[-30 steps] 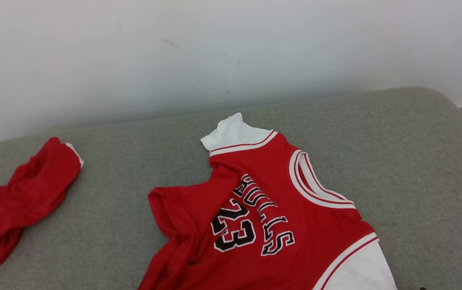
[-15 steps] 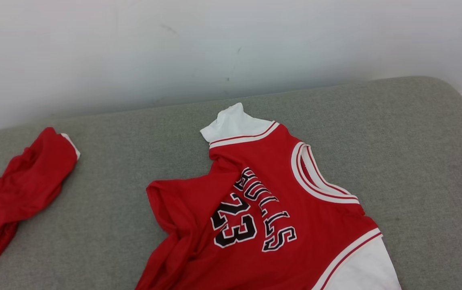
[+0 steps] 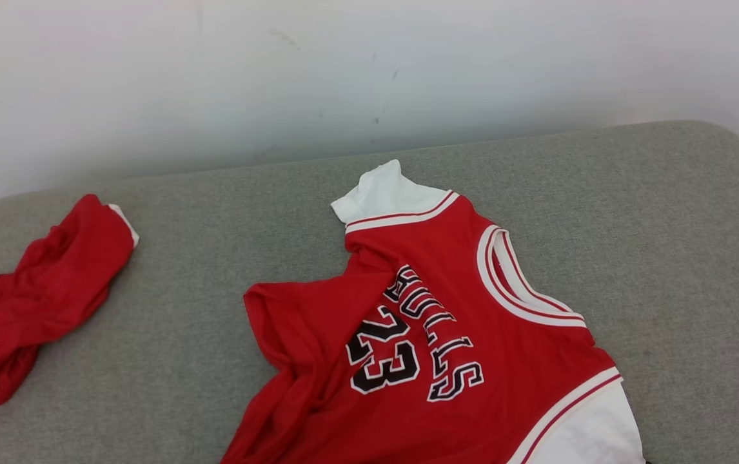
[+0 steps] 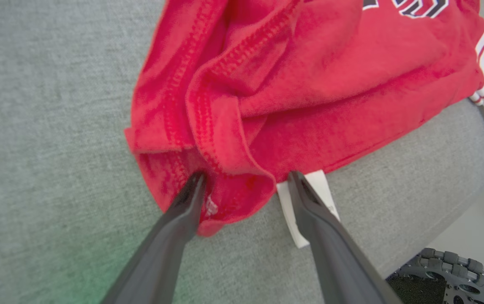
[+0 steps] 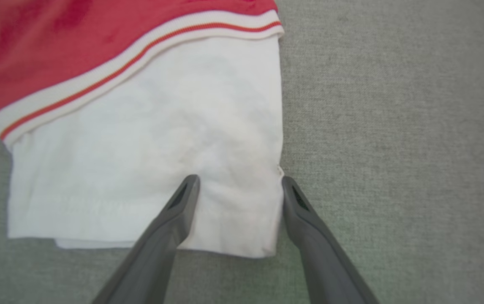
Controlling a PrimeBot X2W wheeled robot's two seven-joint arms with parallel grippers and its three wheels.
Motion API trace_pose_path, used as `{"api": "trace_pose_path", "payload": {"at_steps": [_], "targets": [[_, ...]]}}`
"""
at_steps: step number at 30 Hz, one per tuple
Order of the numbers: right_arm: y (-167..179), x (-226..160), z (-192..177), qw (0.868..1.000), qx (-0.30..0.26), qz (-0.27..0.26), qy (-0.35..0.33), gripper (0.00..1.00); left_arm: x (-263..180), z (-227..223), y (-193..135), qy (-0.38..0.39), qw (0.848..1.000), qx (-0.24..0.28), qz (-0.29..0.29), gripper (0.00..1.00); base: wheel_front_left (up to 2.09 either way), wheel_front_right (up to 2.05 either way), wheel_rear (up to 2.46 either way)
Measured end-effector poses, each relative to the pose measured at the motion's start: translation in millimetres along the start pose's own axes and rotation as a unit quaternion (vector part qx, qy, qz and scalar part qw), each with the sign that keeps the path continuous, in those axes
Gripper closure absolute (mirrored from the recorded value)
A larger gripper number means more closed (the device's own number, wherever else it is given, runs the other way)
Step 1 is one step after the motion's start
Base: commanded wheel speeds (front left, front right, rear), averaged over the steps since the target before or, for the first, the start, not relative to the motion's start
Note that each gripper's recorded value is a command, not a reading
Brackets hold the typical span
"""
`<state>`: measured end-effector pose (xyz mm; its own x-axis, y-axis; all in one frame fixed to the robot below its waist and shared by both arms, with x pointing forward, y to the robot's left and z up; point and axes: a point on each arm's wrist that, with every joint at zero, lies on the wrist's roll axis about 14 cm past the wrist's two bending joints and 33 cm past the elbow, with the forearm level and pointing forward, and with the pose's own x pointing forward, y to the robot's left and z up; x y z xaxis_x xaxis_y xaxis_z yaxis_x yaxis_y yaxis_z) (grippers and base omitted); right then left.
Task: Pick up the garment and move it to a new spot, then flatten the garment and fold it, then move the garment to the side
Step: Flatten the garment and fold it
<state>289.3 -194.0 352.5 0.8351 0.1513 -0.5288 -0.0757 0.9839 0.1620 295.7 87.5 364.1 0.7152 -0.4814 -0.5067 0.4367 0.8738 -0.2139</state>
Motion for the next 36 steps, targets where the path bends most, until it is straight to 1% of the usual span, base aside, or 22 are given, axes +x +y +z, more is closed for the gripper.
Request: {"api": "trace_pose_path", "payload": {"at_steps": [8,9,10,11,12,13,15,18,20,23,25,27,30,34,36], "targets": [[5.6,5.4,0.6,1.0,-0.002,0.01,0.004,0.0,2.7,-2.3,-0.8,0.006,1.0,-0.001,-0.005,0.0,0.0,0.0,0.0],[7.0,6.6,1.3,1.0,-0.001,0.012,0.004,0.0,3.5,-2.9,-1.0,0.008,1.0,-0.002,-0.006,0.23,0.0,0.0,0.0],[8.1,7.5,0.9,1.0,0.004,0.013,0.006,0.07,4.2,-3.4,-1.0,0.009,1.0,-0.003,-0.007,0.51,0.0,0.0,0.0],[9.2,8.5,0.6,1.0,0.007,0.014,0.009,0.54,4.8,-3.9,-0.3,0.011,1.0,-0.003,-0.007,0.65,0.0,0.0,0.0],[10.6,9.4,0.4,1.0,0.007,0.016,0.012,0.73,5.3,-4.3,0.6,0.013,1.0,-0.003,-0.006,0.89,0.0,0.0,0.0],[11.8,9.9,1.1,1.0,0.009,0.018,0.011,1.0,6.1,-4.1,0.9,0.014,1.0,-0.005,-0.007,1.0,0.0,0.0,0.0],[14.6,11.3,4.8,1.0,0.024,0.02,0.003,1.0,7.5,-4.9,-4.9,0.017,1.0,-0.021,-0.013,1.0,0.0,0.0,0.0],[28.1,13.4,18.8,0.997,0.064,0.036,-0.024,1.0,7.7,-4.2,-11.6,0.02,0.999,-0.044,-0.021,1.0,0.0,0.0,0.0],[36.3,13.1,37.4,0.993,0.091,0.05,-0.056,1.0,5.5,-2.4,-18.1,0.02,0.997,-0.068,-0.03,1.0,0.0,0.0,0.0],[30.5,5.8,75.6,0.984,0.121,0.059,-0.118,1.0,-2.1,6.8,-37.6,0.006,0.99,-0.13,-0.057,1.0,0.0,0.0,0.0],[22.8,-3.4,105.8,0.975,0.132,0.062,-0.168,1.0,-8.9,23.8,-47.1,-0.014,0.983,-0.167,-0.078,1.0,0.0,0.0,0.0],[14.0,-14.7,132.4,0.966,0.137,0.065,-0.21,1.0,-17.3,51.7,-51.7,-0.05,0.976,-0.187,-0.102,1.0,0.0,0.0,0.0],[8.3,-33.3,171.5,0.95,0.142,0.078,-0.268,1.0,-33.5,93.7,-57.0,-0.106,0.966,-0.196,-0.134,1.0,0.0,0.0,0.0],[4.1,-58.9,215.9,0.928,0.14,0.096,-0.33,1.0,-58.0,147.0,-67.4,-0.178,0.945,-0.207,-0.18,1.0,0.0,0.0,0.0],[2.6,-73.2,237.1,0.916,0.138,0.104,-0.361,1.0,-70.5,169.4,-70.7,-0.21,0.936,-0.202,-0.197,1.0,0.0,0.0,0.0]]}}
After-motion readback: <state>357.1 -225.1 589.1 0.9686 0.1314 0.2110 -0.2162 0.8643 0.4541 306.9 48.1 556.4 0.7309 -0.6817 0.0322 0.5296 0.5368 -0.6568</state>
